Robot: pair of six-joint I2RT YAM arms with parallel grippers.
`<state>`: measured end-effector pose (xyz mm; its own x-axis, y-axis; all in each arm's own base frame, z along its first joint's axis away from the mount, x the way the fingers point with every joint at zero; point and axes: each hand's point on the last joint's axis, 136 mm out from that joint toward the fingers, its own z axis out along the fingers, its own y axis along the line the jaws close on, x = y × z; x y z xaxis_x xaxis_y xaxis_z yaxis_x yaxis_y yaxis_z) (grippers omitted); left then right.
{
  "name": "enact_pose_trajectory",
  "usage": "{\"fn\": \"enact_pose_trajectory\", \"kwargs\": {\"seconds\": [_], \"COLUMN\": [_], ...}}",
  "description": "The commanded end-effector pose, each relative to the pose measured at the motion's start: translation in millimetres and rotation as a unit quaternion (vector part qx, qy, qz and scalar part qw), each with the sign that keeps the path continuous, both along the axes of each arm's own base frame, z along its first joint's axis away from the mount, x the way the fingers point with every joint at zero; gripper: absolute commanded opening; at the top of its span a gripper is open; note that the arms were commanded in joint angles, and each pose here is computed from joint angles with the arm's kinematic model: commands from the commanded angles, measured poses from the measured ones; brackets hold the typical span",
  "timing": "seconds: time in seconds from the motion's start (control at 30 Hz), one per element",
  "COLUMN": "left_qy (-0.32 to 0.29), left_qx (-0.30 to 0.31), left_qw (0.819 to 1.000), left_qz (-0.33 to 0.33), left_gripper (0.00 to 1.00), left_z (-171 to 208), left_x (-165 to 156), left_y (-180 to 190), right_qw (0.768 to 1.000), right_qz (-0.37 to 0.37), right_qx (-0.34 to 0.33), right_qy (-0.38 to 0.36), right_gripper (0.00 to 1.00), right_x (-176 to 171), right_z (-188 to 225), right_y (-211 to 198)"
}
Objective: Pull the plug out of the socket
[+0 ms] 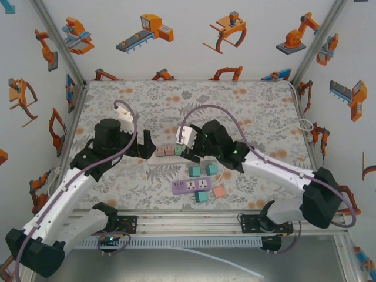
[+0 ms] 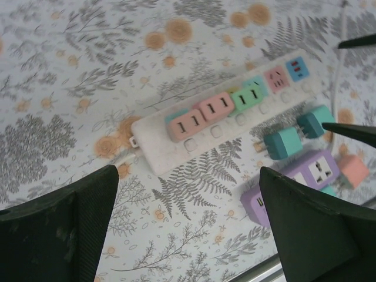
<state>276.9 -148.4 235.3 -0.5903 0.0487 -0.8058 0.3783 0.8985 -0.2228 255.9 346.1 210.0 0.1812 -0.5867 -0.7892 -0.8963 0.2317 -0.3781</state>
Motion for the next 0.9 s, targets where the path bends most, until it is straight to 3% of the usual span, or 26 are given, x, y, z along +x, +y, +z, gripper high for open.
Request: {"fn": "enact_pose_trajectory", "kwargs": {"seconds": [0.0,0.33,0.87], "left_qy": [0.037,0.148,0.221], "left_qx": [-0.042,-0.047,-0.027], "left_qw": [0.996,0.976,0.962], "left_qz": [0.075,0.153,0.156], "left_gripper": [0.96,0.91,0.86], "left_z": [5,-37,-106], "left_x": [13,38,54], "left_y": [15,39,32], "right_qw": [0.997,0.995,0.988], "right_qz": [0.073,0.086,0.103], "right_qx": [-0.006,0.004,-0.021], "right_qy": [0.006,0.047,0.117], "right_gripper": [0.68,0.72,0.76], "right_x": [-3,34,41], "right_z": [0,-17,-77], "right_y": [13,35,47]}}
